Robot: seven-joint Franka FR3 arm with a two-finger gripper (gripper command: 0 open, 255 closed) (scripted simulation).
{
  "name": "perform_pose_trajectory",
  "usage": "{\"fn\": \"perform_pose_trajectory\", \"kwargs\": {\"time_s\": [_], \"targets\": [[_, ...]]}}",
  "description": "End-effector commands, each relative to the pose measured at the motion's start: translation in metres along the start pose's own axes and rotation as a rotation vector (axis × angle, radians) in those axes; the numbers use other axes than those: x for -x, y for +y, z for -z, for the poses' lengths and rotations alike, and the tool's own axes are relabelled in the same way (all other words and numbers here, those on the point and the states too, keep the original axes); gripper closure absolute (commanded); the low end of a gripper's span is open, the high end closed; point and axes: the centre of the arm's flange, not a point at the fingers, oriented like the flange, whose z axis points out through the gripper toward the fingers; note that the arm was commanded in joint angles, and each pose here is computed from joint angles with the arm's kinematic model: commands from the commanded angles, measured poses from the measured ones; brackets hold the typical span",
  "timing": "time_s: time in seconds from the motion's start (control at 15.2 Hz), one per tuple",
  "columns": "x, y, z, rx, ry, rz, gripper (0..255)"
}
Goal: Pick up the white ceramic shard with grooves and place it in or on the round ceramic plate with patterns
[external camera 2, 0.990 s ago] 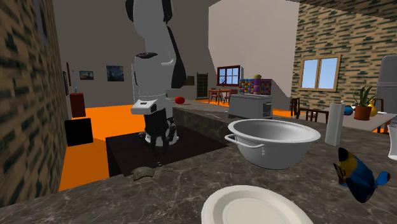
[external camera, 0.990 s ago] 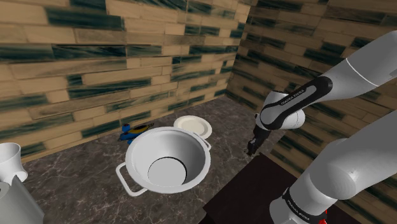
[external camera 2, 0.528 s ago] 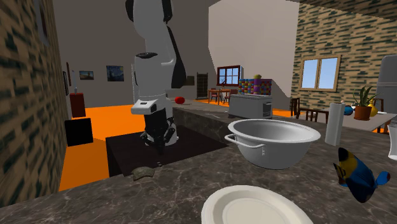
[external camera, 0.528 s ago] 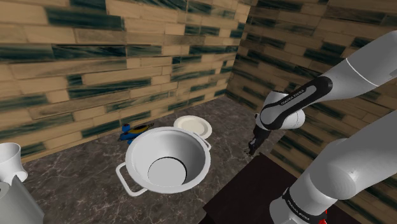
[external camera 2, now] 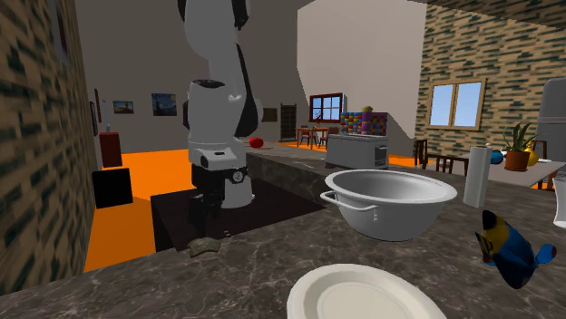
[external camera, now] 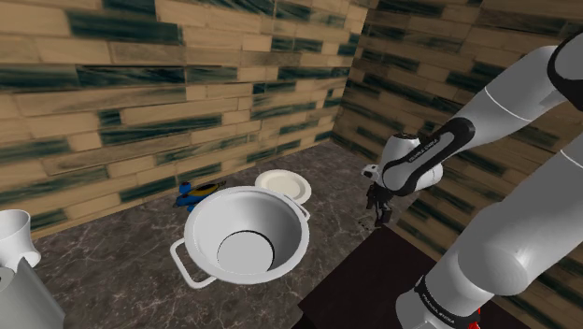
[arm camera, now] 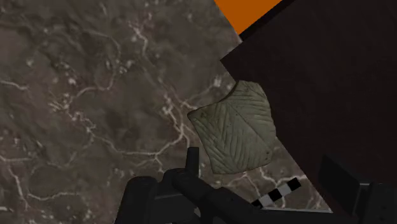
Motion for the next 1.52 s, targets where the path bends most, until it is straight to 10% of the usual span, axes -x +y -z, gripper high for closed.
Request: {"fn": "perform_pose_trajectory", "kwargs": {"time_s": [0.0,0.92,0.99,1.45], "targets": [[0.001,0.005,-0.007,0.022,-0.016,0.191,0],[0.001,0.006,-0.041,0.022,-0.016,0.191,0],[0.001,0.006,-0.041,0.022,-0.016,0.191,255],[0.001,0.006,-0.041,0.022,-0.016,0.191,255]]}}
